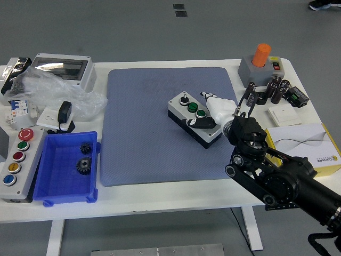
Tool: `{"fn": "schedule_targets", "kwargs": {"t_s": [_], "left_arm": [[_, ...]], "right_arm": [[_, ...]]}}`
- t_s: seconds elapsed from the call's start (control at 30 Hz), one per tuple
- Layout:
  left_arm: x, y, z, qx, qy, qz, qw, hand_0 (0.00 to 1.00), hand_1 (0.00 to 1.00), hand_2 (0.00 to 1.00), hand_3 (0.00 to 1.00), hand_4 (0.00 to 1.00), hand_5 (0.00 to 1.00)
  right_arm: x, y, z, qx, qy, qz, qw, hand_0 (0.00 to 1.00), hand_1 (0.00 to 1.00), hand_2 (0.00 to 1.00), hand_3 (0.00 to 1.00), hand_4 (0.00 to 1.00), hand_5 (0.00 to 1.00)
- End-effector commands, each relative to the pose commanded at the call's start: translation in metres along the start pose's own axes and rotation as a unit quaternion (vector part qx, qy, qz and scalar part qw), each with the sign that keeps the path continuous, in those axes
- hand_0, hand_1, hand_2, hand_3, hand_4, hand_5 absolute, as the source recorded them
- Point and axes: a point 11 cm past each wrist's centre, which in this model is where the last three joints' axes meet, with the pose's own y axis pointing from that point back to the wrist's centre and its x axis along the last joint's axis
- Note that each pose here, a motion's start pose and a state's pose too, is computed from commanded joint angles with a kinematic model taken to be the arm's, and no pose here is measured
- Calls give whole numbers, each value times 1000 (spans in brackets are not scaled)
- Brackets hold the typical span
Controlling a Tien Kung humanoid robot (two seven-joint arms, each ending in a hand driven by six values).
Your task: Pick up the button,place it on the desk,press the button,press the button
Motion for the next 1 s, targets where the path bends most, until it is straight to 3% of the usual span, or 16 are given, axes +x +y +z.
{"fn": "schedule_targets", "kwargs": {"t_s": [0.27, 0.3, 0.47, 0.5, 0.67, 0.7, 1.0], "left_arm": [[-1, 0, 1, -1, -1, -1, 1000, 670, 688, 697, 823, 855, 431], [-1, 0, 1, -2, -1, -1, 1000, 671, 689, 697, 823, 858, 434], [-1, 0, 2, -3, -2, -2, 1000, 671, 689, 697, 823, 858, 434], [-1, 0, 2, -3, -2, -2, 1000, 671, 689, 697, 823, 859, 434], [-1, 0, 2, -3, -2, -2, 1000, 671, 689, 697, 823, 859, 434], [-1, 0, 2, -2, -3, -2, 1000, 671, 689, 697, 823, 861, 436], [0, 0, 1, -2, -4, -2, 1000, 671, 690, 697, 823, 862, 437]], "right_arm": [[1, -2, 8, -22, -3, 18, 1000, 704, 785, 968, 998, 998, 767], [1, -2, 8, -23, -3, 20, 1000, 568, 686, 779, 998, 998, 534], [-2, -2, 3, -19, 3, 22, 1000, 568, 686, 779, 998, 998, 534], [-2, -1, 2, -17, 4, 22, 1000, 388, 559, 614, 775, 886, 390], [-5, 0, -3, -10, 10, 19, 1000, 388, 559, 614, 775, 886, 390], [-6, 0, -4, -8, 11, 18, 1000, 358, 518, 554, 653, 828, 338], [-9, 3, -14, 6, 20, 20, 1000, 341, 510, 543, 637, 809, 329]]}}
